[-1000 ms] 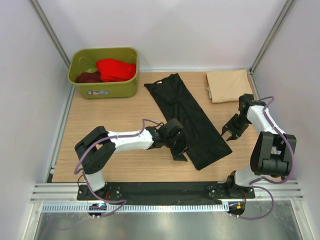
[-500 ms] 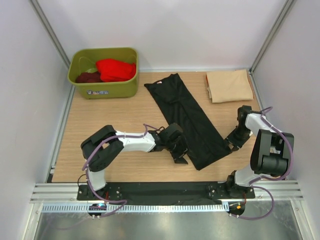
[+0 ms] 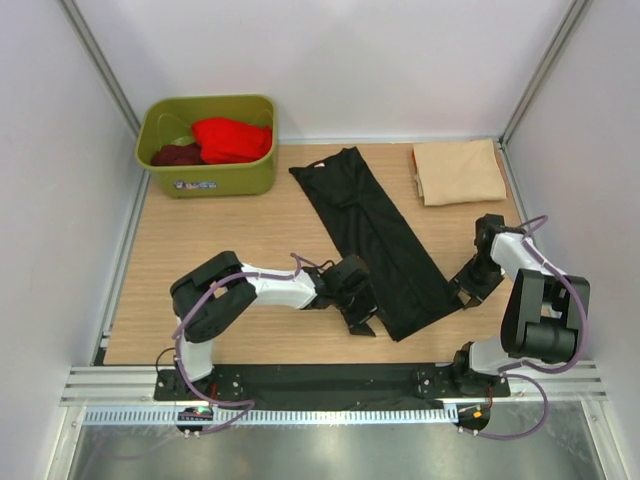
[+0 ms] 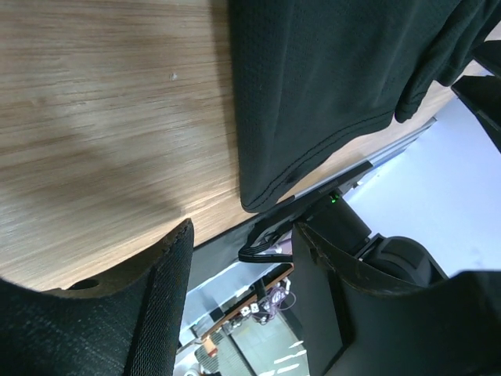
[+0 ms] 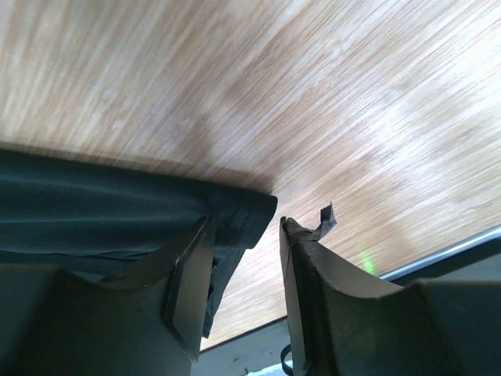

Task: Fold and stack the t-shirts
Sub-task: Fold the tshirt

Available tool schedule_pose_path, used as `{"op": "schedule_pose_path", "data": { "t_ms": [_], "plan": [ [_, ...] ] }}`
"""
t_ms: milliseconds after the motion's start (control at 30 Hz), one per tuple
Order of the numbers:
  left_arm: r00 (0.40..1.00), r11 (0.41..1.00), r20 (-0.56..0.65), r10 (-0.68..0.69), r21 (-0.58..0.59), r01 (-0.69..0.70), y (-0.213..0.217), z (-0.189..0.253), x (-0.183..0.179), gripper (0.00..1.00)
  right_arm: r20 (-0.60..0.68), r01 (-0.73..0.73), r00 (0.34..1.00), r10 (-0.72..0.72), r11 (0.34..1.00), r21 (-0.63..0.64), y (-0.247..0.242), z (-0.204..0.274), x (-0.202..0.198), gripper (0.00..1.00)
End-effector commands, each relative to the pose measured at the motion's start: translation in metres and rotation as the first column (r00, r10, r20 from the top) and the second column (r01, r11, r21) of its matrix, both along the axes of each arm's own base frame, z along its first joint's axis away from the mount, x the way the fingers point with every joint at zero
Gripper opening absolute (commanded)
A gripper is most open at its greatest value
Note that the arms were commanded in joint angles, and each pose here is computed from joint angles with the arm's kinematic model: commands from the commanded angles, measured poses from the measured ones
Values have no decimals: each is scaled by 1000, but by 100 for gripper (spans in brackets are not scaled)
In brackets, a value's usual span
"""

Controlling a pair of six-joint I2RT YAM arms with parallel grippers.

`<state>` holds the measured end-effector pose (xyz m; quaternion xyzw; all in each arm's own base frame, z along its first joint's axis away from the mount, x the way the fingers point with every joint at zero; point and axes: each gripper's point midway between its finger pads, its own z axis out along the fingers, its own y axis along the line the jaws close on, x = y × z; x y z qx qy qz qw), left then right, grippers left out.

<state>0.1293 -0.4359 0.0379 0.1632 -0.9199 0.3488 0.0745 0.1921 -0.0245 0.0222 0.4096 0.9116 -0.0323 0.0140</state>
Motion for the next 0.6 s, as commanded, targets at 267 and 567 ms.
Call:
{"op": "schedule_pose_path", "data": {
  "t_ms": [267,567],
  "plan": [
    [999,999,30,33,-33,-32,-22,9,6,52,67,45,997,-38,994,-97,-17,13,4,44],
    [999,999,13,38,-4,-38,-28,3,-4,49,65,67,996,-60,991,-114,-20,5,3,40]
  ]
}}
